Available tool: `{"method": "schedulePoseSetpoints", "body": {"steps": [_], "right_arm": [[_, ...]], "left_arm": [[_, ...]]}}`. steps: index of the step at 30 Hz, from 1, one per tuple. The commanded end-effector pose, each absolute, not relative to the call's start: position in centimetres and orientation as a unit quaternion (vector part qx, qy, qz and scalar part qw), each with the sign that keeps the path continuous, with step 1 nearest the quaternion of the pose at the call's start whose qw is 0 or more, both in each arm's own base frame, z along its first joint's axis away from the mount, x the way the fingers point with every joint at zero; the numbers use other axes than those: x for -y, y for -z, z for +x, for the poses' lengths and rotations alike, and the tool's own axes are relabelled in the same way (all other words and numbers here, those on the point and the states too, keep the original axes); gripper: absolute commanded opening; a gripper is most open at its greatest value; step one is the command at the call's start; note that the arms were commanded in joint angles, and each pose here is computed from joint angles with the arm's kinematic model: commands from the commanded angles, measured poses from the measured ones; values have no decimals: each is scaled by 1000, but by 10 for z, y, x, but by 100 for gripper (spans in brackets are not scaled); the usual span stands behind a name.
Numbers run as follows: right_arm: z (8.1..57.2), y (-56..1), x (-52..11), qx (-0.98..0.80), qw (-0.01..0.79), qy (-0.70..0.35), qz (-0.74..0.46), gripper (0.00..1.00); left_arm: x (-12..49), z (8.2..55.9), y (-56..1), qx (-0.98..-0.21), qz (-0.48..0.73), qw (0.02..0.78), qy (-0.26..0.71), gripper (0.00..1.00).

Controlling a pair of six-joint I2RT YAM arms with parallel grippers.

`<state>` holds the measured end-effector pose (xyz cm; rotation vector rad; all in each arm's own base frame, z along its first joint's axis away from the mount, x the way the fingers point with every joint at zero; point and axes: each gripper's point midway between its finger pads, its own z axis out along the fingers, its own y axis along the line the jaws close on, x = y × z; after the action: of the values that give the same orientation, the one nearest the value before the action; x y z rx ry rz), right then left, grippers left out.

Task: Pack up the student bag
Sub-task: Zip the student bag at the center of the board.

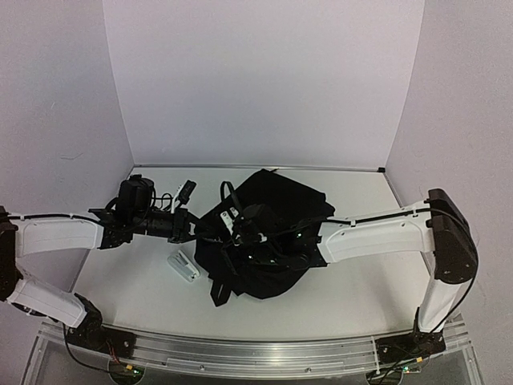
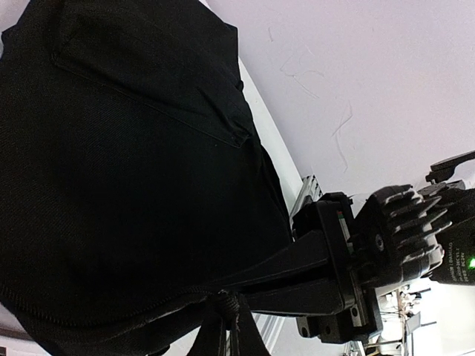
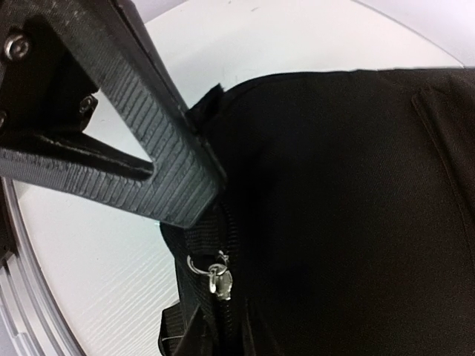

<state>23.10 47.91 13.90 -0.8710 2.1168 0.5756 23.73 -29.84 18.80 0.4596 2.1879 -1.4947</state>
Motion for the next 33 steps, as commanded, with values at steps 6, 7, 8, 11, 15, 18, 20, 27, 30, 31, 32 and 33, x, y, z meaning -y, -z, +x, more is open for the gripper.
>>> {"method": "schedulePoseSetpoints", "body": {"steps": [6,7,8,11,15,18,20,27,30,31,32,33], "right_arm": [[209,-169,-440,-838,391,-230,-304,0],[208,-168,-435,-840,390,-228,-300,0],[206,-169,-430,-843,391,-226,-294,0],[208,-177,-413,-847,402,-222,-268,0],[209,-188,-393,-850,416,-225,-234,0],[207,-190,-376,-852,421,-223,-217,0],[204,-186,-367,-855,419,-221,-212,0],[199,-176,-351,-863,410,-212,-204,0],[195,-175,-359,-863,397,-226,-215,9],[193,-174,-363,-863,391,-231,-220,23],[192,-172,-366,-865,386,-233,-221,37],[193,-170,-368,-866,383,-235,-219,51]], "left_arm": [[263,277,-242,-788,130,363,481,0],[259,282,-248,-784,124,373,480,0],[257,285,-253,-779,121,381,482,0],[253,295,-265,-766,117,395,494,0],[261,300,-276,-748,132,392,519,0],[264,307,-272,-747,133,390,521,0],[265,309,-270,-746,133,388,525,0],[273,300,-265,-733,161,364,551,0],[287,283,-255,-733,188,325,567,0],[294,277,-248,-735,196,310,570,0],[302,268,-241,-736,205,294,574,0],[309,260,-235,-737,212,278,578,0]]}}
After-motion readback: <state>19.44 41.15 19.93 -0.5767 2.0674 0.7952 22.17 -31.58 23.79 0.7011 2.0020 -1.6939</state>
